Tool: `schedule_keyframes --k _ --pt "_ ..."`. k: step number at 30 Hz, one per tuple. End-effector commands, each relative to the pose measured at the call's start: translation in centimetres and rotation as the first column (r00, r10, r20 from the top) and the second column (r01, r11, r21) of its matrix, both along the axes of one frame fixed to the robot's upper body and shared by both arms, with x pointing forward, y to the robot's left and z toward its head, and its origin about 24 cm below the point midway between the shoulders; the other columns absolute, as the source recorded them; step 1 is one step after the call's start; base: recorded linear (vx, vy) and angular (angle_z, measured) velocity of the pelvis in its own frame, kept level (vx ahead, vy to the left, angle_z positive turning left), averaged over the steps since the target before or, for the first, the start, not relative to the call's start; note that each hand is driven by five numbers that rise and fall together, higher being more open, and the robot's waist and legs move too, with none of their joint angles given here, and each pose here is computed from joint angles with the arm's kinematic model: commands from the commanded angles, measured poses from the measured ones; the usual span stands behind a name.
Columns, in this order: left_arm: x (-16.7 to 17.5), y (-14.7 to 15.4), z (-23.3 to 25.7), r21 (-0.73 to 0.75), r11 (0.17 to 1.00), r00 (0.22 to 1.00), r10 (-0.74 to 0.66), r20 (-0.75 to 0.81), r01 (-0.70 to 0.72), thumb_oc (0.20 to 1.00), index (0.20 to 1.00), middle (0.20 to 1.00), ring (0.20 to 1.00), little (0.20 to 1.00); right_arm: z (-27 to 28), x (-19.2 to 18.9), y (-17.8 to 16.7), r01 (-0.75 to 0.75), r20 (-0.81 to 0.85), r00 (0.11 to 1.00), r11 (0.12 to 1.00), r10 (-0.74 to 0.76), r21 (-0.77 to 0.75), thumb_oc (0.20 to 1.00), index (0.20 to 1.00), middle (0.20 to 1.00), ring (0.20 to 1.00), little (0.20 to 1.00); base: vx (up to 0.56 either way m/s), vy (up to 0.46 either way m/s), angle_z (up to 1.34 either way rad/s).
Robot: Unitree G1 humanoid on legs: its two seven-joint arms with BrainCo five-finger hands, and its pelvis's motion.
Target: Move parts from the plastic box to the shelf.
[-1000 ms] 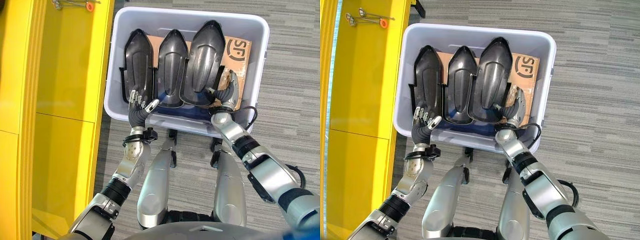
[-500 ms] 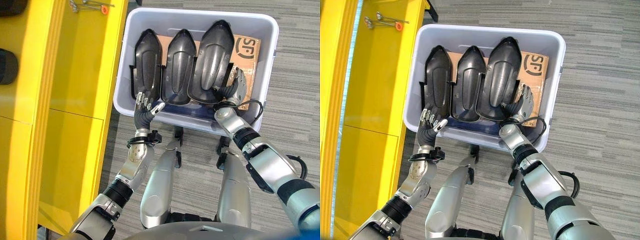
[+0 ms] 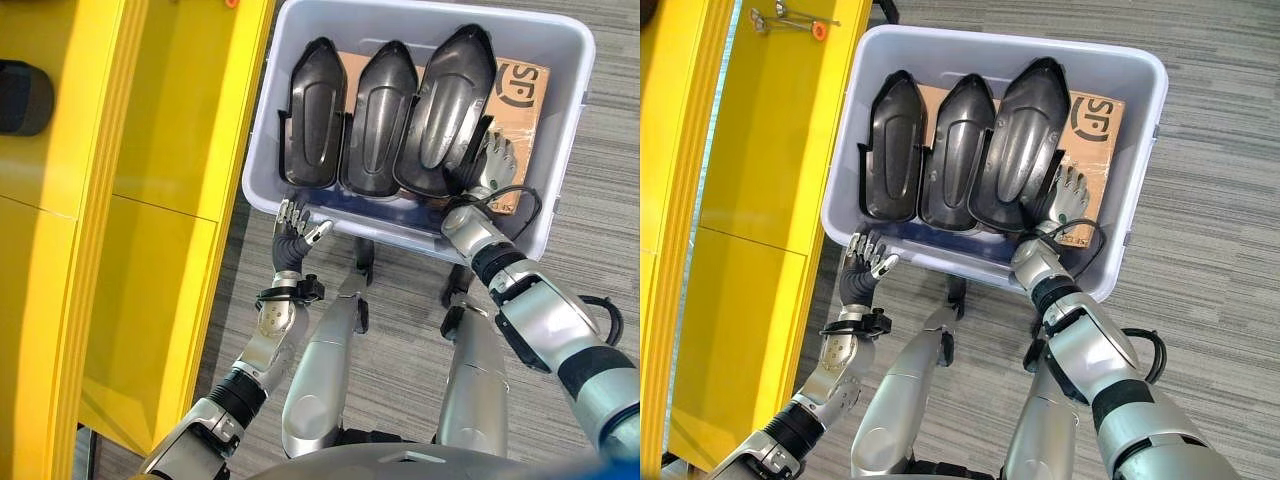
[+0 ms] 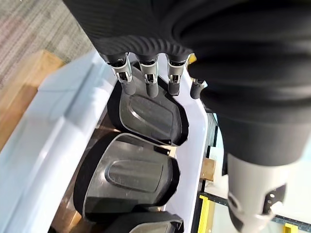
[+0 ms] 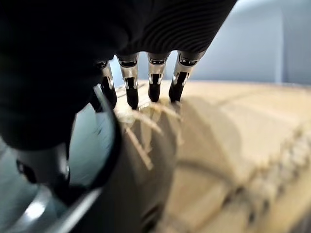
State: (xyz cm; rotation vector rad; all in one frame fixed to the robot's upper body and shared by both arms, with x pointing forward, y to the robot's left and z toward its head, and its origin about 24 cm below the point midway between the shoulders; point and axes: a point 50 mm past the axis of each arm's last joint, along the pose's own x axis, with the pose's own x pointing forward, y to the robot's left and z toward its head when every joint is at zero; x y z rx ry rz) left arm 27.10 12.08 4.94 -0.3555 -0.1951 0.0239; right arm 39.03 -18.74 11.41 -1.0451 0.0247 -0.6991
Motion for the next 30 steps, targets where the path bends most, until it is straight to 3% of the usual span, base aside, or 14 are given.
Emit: schedule_keyframes --k 1,5,16,19,23,30 --pt "0.4 -0.6 2.4 -0.055 0.998 0.99 -0.018 0.143 0.026 1.0 1.0 1.0 1.0 1.0 -7.3 -4.0 -5.8 0.241 -0.387 0.9 0.969 -0.203 0.052 0.2 0.2 0.2 0.2 0.2 0.0 0.016 0.11" --pt "0.1 -0.4 2.6 -0.071 0.997 0.983 -0.02 0.185 0.034 1.0 1.0 1.0 1.0 1.0 -6.4 -3.9 -6.6 0.214 -0.356 0.904 0.971 -0.237 -0.104 0.2 0.2 0.2 0.2 0.2 0.0 0.032 -0.11" --pt "-0.5 1.2 1.0 -0.066 0.998 0.985 -0.009 0.174 0.021 1.0 1.0 1.0 1.0 1.0 -8.8 -7.5 -10.7 0.317 -0.327 0.875 0.933 -0.357 -0.17 0.2 0.2 0.2 0.2 0.2 -0.01 -0.044 0.11" --pt "-0.7 1.8 1.0 -0.046 0.999 0.984 -0.011 0.176 0.019 1.0 1.0 1.0 1.0 1.0 -9.9 -9.0 -11.8 0.371 -0.305 0.868 0.92 -0.391 -0.123 0.2 0.2 0.2 0.2 0.2 -0.01 -0.144 -0.07" --pt "-0.7 2.2 1.2 -0.041 0.999 0.985 0.002 0.172 0.005 1.0 1.0 1.0 1.0 1.0 -9.9 -8.7 -10.3 0.284 -0.152 0.944 0.956 -0.292 -0.074 0.2 0.2 0.2 0.2 0.2 -0.01 -0.097 -0.13" --pt "-0.4 2.9 1.6 -0.039 0.999 0.985 0.028 0.17 -0.021 1.0 1.0 1.0 1.0 1.0 -8.4 -7.2 -8.5 0.192 0.013 0.981 0.977 -0.194 0.091 0.2 0.2 0.2 0.2 0.2 -0.02 -0.03 -0.19"
